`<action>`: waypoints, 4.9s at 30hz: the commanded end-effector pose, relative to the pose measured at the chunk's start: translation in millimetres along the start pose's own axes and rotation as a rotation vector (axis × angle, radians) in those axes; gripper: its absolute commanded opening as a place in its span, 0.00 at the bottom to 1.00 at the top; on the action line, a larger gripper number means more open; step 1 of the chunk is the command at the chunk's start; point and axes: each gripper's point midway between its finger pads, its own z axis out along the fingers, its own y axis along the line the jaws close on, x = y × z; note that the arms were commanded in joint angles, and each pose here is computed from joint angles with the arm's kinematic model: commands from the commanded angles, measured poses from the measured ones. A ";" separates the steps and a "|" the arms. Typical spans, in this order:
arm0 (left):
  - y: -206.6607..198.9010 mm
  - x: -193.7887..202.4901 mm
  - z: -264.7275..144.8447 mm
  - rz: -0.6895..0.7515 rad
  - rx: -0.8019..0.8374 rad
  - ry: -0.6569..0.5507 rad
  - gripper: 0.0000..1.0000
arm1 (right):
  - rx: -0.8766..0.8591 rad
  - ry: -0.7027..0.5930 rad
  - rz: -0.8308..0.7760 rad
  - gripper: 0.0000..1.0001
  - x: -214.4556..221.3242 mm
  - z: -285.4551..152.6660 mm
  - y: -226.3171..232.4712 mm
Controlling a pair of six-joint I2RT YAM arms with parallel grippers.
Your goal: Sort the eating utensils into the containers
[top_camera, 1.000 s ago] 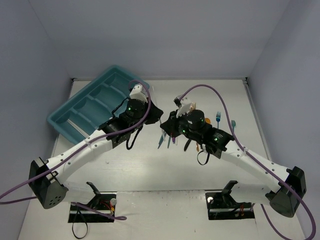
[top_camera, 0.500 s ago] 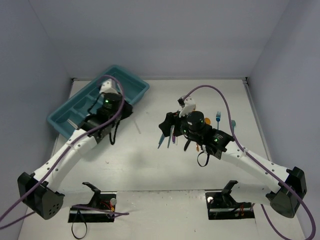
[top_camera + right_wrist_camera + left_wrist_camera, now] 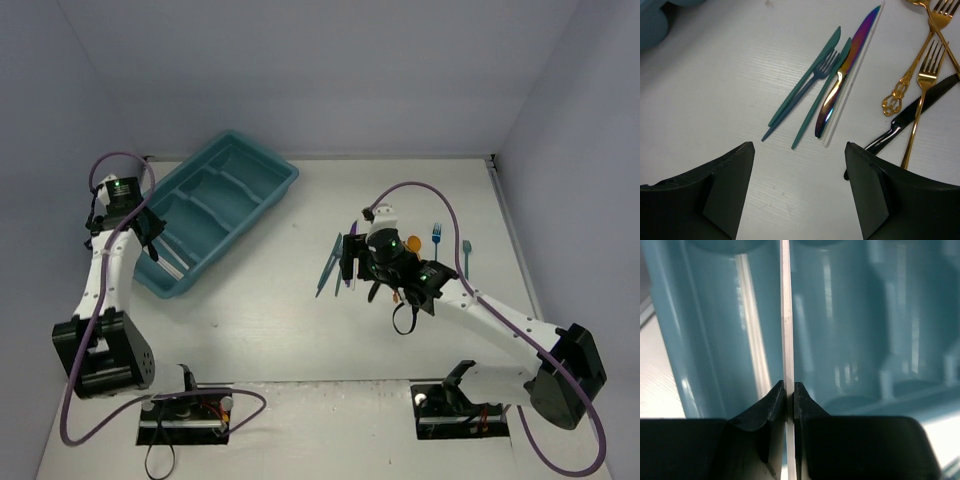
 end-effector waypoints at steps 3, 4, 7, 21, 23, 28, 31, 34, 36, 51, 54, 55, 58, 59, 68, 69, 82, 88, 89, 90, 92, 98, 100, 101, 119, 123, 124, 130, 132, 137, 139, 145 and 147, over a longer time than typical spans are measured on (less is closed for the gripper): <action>20.4 -24.3 43.5 -0.028 -0.051 0.064 0.06 | 0.057 -0.021 0.030 0.70 -1.1 5.2 -14.8; 23.1 -24.3 48.6 -0.031 -0.062 0.077 0.08 | 0.063 -0.018 0.032 0.70 0.2 5.7 -17.2; 27.9 -22.0 54.5 -0.029 -0.093 0.092 0.17 | 0.091 -0.010 0.043 0.70 4.1 8.0 -25.4; -18.1 -35.3 -52.1 -0.014 0.178 -0.057 0.62 | 0.252 0.096 0.132 0.56 34.9 47.9 -55.5; -36.5 -25.6 -76.6 0.058 0.258 -0.079 0.62 | 0.269 0.105 0.137 0.52 37.1 53.5 -58.0; -70.4 11.7 -123.7 0.245 0.435 -0.099 0.63 | 0.312 0.130 0.137 0.35 44.1 68.7 -63.8; -69.3 29.9 -138.2 0.315 0.493 -0.104 0.63 | 0.317 0.146 0.139 0.34 47.9 78.0 -62.7; -63.2 42.8 -139.4 0.365 0.508 -0.100 0.63 | 0.327 0.154 0.145 0.34 50.3 84.9 -63.6; -59.4 52.0 -134.5 0.392 0.503 -0.087 0.63 | 0.334 0.162 0.147 0.34 52.3 89.6 -64.6; -55.6 89.7 -111.8 0.412 0.517 -0.021 0.63 | 0.402 0.224 0.139 0.25 77.0 106.6 -82.9; -60.3 87.8 -116.2 0.410 0.535 -0.023 0.63 | 0.422 0.233 0.144 0.16 82.0 103.4 -92.2; -62.6 88.2 -117.9 0.405 0.544 -0.018 0.63 | 0.430 0.226 0.144 0.12 80.1 101.6 -94.5; -72.1 91.2 -125.8 0.382 0.582 -0.001 0.63 | 0.434 0.204 0.139 0.04 73.4 94.4 -98.2; -76.7 91.6 -129.7 0.378 0.598 0.001 0.63 | 0.433 0.193 0.137 0.00 69.1 91.7 -99.2; -138.4 101.5 -177.6 0.311 0.760 0.044 0.63 | 0.262 -0.005 0.104 0.00 -7.2 43.6 -65.1; -147.9 102.9 -182.7 0.301 0.782 0.047 0.63 | 0.215 -0.020 0.102 0.00 -13.7 36.7 -54.9; -265.1 132.5 -247.6 0.244 1.054 0.040 0.64 | -0.226 -0.210 0.019 0.00 -68.4 -43.4 60.1; -285.6 144.5 -243.5 0.253 1.033 0.038 0.64 | -0.312 -0.245 0.021 0.00 -78.2 -56.5 79.2; -288.1 145.9 -243.0 0.250 1.033 0.040 0.64 | -0.319 -0.248 0.020 0.00 -79.0 -57.8 81.0; -290.5 147.3 -242.6 0.247 1.033 0.042 0.64 | -0.324 -0.251 0.020 0.00 -79.7 -58.9 82.5; -295.0 150.7 -240.9 0.247 1.029 0.045 0.64 | -0.335 -0.254 0.022 0.00 -80.4 -60.5 84.8; -302.8 166.7 -230.1 0.249 0.985 0.076 0.53 | -0.348 -0.270 0.028 0.00 -83.7 -63.6 87.9; -304.2 170.8 -230.4 0.249 0.985 0.081 0.33 | -0.344 -0.273 0.030 0.00 -84.0 -63.1 87.0; -303.8 171.2 -229.8 0.250 0.980 0.081 0.25 | -0.345 -0.275 0.030 0.00 -84.4 -63.1 87.2; -195.4 80.6 -142.0 0.115 0.593 -0.062 0.00 | -0.245 -0.280 0.054 0.65 -74.0 -53.5 64.6; -135.6 37.2 -111.4 0.076 0.439 -0.103 0.00 | -0.209 -0.259 0.051 0.66 -63.9 -49.0 55.6; -118.7 23.8 -101.1 0.059 0.392 -0.116 0.00 | -0.198 -0.253 0.049 0.66 -61.8 -47.9 53.3; -29.4 -23.3 -42.7 -0.040 0.152 -0.107 0.00 | -0.163 -0.222 0.047 0.66 -52.1 -41.6 45.3; -14.1 -24.7 -24.9 -0.055 0.099 -0.080 0.00 | -0.158 -0.214 0.049 0.66 -49.0 -40.4 43.6; 24.4 -23.1 14.3 -0.107 -0.012 -0.009 0.00 | -0.145 -0.205 0.056 0.67 -42.3 -41.5 37.2; 32.4 -19.1 22.3 -0.110 -0.040 0.011 0.02 | -0.139 -0.204 0.060 0.67 -40.7 -42.5 34.2; 45.0 -8.6 31.4 -0.084 -0.097 0.039 0.24 | -0.119 -0.195 0.065 0.67 -36.2 -40.8 25.5; 44.8 -9.3 30.6 -0.079 -0.093 0.038 0.35 | -0.113 -0.188 0.064 0.67 -34.6 -38.9 23.8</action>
